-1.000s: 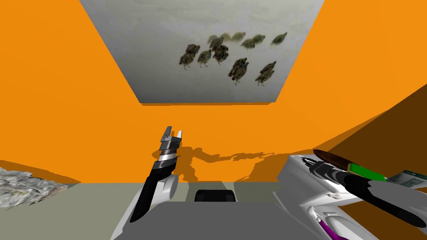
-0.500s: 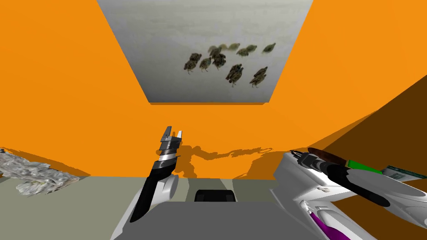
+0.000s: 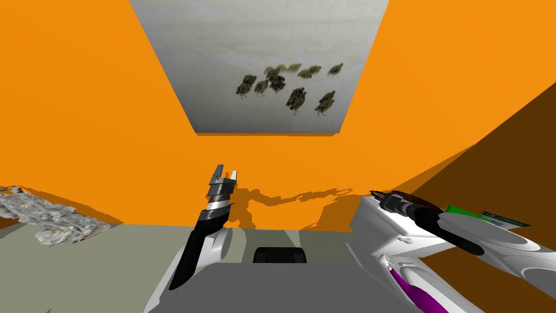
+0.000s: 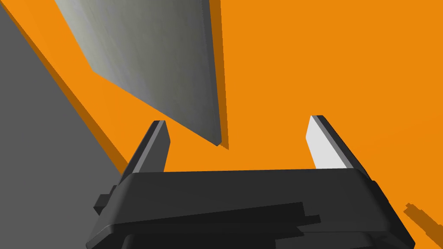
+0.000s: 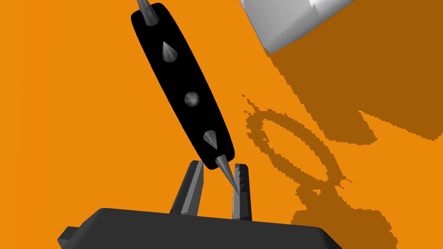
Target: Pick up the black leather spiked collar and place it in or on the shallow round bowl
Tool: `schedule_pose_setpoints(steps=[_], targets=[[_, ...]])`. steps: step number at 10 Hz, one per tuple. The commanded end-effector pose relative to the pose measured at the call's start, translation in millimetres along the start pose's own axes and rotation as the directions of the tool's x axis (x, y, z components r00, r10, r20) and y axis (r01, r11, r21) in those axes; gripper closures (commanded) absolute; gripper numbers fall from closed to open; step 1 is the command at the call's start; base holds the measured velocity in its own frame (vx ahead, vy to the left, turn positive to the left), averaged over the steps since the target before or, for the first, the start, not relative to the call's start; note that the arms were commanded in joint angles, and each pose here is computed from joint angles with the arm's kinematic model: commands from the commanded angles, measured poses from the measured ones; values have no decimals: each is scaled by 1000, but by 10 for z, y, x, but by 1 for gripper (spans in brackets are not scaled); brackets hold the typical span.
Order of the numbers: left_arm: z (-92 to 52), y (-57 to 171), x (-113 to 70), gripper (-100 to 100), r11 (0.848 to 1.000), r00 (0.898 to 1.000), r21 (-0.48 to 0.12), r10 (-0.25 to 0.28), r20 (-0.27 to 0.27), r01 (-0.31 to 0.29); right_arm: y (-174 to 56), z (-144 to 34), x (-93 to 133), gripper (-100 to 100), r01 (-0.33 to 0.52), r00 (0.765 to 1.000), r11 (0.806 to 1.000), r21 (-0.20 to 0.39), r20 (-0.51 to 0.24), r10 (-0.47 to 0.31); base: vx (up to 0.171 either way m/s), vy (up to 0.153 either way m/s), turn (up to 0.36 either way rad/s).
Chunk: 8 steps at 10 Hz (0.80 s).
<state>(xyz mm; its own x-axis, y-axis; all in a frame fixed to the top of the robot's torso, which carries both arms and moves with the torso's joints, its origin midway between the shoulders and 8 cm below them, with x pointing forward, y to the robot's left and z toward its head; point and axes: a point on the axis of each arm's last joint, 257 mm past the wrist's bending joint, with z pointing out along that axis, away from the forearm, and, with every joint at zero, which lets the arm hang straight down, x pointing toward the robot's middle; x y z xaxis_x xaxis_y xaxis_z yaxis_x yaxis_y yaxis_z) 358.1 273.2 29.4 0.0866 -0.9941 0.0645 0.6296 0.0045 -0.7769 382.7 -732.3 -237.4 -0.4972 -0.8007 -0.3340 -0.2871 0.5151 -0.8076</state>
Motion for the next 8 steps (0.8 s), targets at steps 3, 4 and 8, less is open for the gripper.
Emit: schedule_pose_setpoints(steps=[3,4,8], targets=[[0,0,0,0,1000,1000,0,0,0,0,-84,19,-231,100,66,997,998,16,35,-66,-61,-106,28],[0,0,0,0,1000,1000,0,0,0,0,-107,27,-297,100,92,995,996,21,44,-93,-109,-162,50],[0,0,0,0,1000,1000,0,0,0,0,-176,23,-465,100,206,976,978,27,63,-208,-78,-226,50]])
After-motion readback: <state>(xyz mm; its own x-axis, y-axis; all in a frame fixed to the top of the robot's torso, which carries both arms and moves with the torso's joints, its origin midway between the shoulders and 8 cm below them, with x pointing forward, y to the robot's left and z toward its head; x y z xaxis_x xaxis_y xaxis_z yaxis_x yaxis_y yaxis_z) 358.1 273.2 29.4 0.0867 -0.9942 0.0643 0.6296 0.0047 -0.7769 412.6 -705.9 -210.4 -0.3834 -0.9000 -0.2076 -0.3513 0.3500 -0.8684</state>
